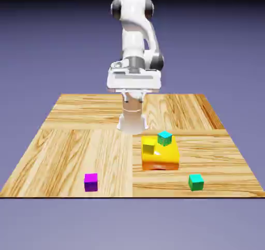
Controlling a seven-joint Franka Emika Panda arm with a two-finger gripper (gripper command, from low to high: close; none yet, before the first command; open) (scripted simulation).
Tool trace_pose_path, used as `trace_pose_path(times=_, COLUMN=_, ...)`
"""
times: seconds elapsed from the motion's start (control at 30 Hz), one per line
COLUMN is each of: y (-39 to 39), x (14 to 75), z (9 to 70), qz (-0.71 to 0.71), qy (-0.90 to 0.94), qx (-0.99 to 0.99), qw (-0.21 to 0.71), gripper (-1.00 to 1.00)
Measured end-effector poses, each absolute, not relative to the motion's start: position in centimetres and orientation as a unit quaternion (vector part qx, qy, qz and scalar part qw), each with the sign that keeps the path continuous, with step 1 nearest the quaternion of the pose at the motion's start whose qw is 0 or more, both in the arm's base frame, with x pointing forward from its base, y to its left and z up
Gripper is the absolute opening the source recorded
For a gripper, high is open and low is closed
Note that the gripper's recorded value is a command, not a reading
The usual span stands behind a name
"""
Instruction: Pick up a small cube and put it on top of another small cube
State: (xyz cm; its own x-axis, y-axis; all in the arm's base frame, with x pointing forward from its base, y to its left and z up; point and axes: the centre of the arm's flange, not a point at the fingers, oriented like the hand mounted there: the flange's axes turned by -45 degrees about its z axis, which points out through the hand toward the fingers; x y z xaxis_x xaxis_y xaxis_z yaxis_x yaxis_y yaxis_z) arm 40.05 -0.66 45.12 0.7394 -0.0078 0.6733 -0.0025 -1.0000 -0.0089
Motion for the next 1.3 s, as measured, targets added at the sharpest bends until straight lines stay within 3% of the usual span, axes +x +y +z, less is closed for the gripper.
trace_pose_path(times=0.53, y=-15.5, x=48.9, z=32.0, qz=0.0, qy=0.351, qx=-0.924, qw=0.148, gripper=0.0)
trace_pose_path(times=1.3, y=-29.9, x=50.5, z=13.0, qz=0.36, qy=0.579, qx=-0.647, qw=0.342, gripper=0.0)
